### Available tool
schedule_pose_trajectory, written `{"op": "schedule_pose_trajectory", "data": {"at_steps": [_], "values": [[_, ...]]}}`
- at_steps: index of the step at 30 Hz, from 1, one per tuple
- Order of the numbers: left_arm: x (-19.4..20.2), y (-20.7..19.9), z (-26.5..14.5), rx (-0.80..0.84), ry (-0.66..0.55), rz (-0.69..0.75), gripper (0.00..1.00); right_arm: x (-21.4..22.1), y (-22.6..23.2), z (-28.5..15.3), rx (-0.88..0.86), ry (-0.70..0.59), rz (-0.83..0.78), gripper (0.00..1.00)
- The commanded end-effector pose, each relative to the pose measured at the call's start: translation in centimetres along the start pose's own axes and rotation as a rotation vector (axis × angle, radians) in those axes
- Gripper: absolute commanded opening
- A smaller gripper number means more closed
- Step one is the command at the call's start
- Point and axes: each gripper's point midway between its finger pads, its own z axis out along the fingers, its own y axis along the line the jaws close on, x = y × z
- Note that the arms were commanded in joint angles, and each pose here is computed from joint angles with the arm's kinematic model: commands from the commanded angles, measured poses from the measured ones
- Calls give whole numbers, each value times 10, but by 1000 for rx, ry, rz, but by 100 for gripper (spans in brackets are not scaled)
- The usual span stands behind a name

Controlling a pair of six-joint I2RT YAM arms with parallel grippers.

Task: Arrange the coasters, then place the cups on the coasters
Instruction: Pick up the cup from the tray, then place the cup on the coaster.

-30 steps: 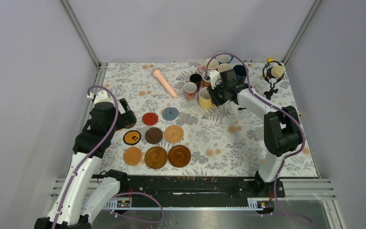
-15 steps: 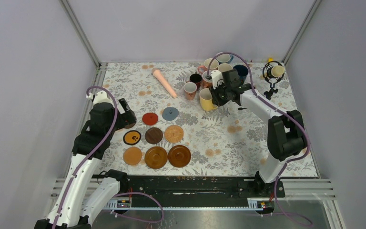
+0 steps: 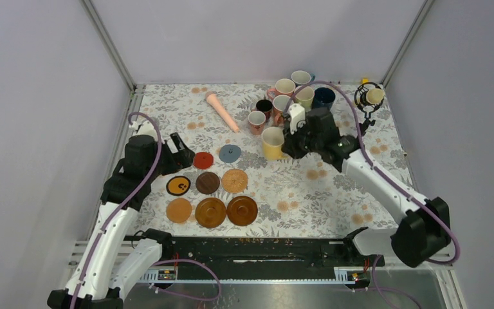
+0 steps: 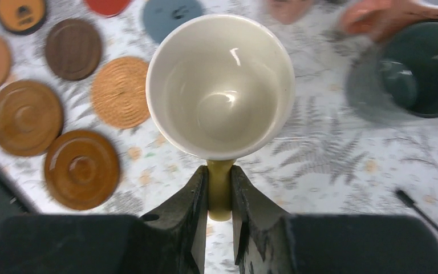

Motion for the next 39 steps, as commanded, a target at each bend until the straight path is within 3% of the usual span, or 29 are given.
{"op": "schedule_pose_trajectory", "data": {"at_steps": [1, 6, 13, 19, 27, 30, 32, 34, 38, 39], "values": [[-1, -68, -6, 318, 124, -42, 85, -32, 60, -18, -91, -176, -40, 0], [4, -93, 3, 400, 248, -49, 83, -54, 114, -24, -161, -307, -55, 0], [18, -126, 4, 544, 364, -80, 84, -68, 155, -17, -209, -340, -112, 0], [34, -123, 18, 495, 412, -73, 81, -71, 175, -14, -225, -342, -171, 0], [63, -91, 44, 281, 487, -32, 72, -70, 189, -12, -221, -353, -204, 0], [69, -90, 46, 270, 503, -25, 60, -65, 195, -8, -236, -344, -214, 0], [73, -88, 46, 261, 520, -21, 46, -61, 200, -5, -244, -336, -221, 0], [79, -82, 42, 220, 555, -38, 25, -54, 205, -1, -254, -315, -228, 0], [92, -64, 28, 134, 601, -64, 0, -38, 217, 4, -290, -283, -224, 0], [94, -59, 27, 107, 602, -67, 0, -37, 220, 4, -297, -291, -220, 0]]}}
